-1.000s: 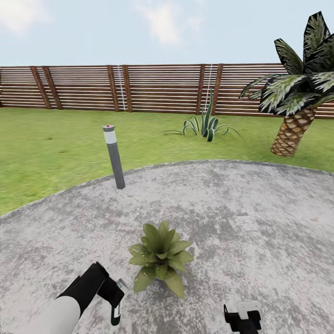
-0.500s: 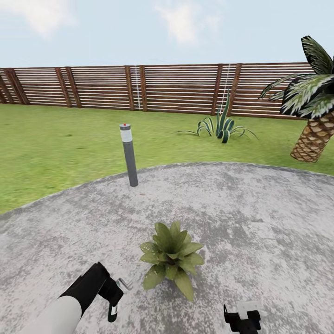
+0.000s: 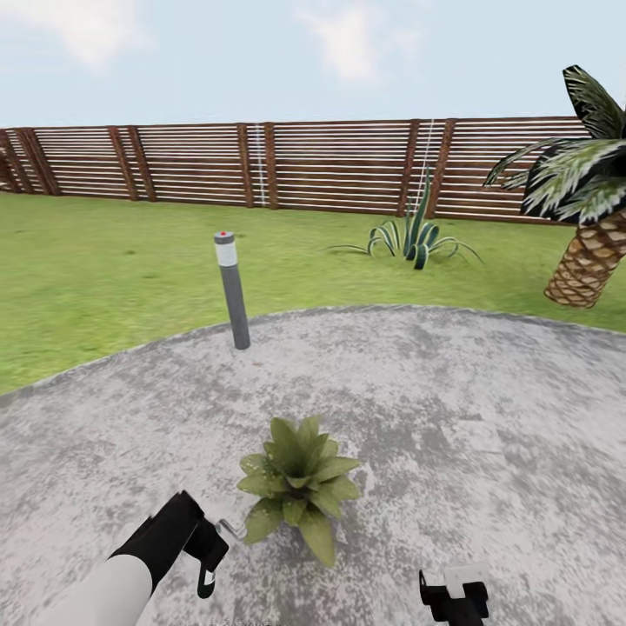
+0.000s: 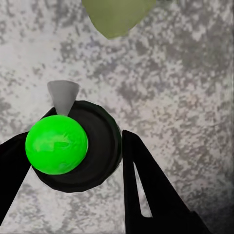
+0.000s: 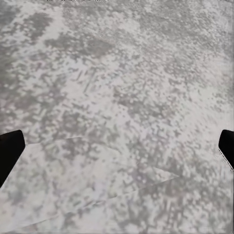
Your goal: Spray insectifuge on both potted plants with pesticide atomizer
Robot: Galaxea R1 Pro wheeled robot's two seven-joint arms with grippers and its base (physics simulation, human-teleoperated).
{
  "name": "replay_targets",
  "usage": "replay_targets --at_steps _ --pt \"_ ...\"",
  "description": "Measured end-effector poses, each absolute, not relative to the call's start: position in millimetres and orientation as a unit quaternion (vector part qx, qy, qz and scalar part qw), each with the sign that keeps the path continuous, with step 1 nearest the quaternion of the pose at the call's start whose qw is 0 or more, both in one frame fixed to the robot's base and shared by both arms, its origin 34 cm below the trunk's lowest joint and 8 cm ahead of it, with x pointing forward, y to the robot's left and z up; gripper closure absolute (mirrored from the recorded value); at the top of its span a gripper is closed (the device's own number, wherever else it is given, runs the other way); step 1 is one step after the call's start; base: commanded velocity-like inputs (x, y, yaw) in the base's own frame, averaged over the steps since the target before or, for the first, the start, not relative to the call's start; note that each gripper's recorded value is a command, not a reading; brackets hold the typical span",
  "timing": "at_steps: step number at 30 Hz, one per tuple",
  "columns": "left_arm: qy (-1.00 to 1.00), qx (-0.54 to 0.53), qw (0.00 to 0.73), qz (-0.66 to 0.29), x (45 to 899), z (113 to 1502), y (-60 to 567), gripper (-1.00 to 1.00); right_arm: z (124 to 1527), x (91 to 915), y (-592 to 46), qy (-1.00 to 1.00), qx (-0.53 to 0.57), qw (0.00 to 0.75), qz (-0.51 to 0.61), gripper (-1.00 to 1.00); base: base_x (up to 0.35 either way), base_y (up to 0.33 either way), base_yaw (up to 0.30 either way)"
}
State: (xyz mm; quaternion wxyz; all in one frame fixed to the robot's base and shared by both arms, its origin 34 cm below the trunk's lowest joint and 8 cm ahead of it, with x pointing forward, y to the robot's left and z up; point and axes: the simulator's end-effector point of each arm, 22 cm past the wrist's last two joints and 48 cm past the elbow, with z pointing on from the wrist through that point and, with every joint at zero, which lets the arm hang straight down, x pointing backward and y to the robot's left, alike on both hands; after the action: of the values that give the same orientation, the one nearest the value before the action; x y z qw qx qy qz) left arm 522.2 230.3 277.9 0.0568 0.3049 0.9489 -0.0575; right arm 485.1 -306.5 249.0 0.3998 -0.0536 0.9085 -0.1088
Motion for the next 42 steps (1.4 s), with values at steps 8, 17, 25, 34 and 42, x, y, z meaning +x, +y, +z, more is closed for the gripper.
replay_targets --at_steps 8,17,25,34,42 --pt "0.949 0.303 0.058 -0.059 523 278 229 1.00 249 485 -306 0.908 -0.054 0.400 -0.109 -1.00 0.087 -0.233 0.235" --pt "0.950 0.301 0.059 -0.061 523 279 228 1.00 249 485 -307 0.909 -0.053 0.400 -0.109 -1.00 0.001 -0.122 0.001" --pt "0.950 0.301 0.064 -0.056 528 281 231 1.00 249 485 -306 0.909 -0.054 0.399 -0.108 -1.00 -0.124 -0.130 0.126" --pt "0.955 0.288 0.068 -0.032 525 276 239 1.00 248 484 -306 0.909 -0.054 0.398 -0.108 -1.00 -0.001 -0.001 0.135" --pt "0.954 0.293 0.053 -0.035 498 262 241 1.00 248 484 -306 0.909 -0.054 0.398 -0.108 -1.00 0.000 0.000 0.000"
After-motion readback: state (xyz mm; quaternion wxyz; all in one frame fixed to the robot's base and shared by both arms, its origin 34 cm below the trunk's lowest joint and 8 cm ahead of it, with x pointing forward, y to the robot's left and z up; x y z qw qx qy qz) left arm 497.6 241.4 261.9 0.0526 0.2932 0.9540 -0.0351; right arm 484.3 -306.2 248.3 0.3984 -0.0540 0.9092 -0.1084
